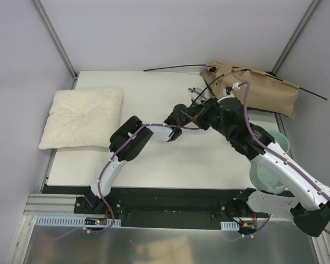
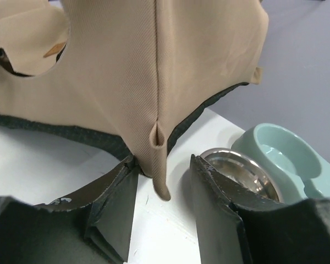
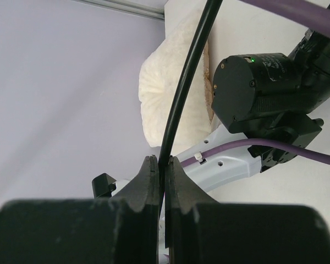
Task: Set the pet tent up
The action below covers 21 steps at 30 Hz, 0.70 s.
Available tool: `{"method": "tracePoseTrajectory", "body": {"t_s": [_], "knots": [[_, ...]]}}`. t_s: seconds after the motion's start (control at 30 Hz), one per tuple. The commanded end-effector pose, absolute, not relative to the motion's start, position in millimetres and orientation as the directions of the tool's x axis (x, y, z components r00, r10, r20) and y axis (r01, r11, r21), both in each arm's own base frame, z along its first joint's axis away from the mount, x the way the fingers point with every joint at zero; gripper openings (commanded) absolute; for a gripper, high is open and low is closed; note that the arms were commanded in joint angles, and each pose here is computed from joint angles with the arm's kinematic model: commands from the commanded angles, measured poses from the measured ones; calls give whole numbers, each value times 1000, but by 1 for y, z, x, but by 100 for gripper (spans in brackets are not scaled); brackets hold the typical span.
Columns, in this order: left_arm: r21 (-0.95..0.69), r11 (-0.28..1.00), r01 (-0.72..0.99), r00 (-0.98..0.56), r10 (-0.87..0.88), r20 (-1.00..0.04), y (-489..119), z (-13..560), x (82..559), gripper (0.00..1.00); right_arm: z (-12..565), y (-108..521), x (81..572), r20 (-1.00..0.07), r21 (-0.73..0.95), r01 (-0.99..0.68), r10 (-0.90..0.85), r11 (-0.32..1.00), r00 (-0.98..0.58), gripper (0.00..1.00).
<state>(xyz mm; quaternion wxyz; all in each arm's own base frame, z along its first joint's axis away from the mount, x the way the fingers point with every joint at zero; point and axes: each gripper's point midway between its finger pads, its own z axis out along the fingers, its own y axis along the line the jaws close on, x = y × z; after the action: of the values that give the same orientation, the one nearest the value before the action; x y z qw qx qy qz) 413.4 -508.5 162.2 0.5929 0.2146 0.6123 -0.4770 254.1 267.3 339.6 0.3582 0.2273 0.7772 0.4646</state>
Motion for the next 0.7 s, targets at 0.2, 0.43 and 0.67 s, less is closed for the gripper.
{"method": "tracePoseTrajectory", "body": {"t_s": [0.2,0.43,0.67], "knots": [[-270,457,847,-111,-346,-932,-517,196,420,39,368,254,253,-375,899,-44,714,436,-591,0],[-262,482,836,-114,-314,-942,-523,183,423,38,365,254,253,-371,899,-37,712,437,-596,0],[-259,507,822,-106,-310,-945,-523,179,430,31,364,254,252,-369,899,-34,712,437,-598,0]]}}
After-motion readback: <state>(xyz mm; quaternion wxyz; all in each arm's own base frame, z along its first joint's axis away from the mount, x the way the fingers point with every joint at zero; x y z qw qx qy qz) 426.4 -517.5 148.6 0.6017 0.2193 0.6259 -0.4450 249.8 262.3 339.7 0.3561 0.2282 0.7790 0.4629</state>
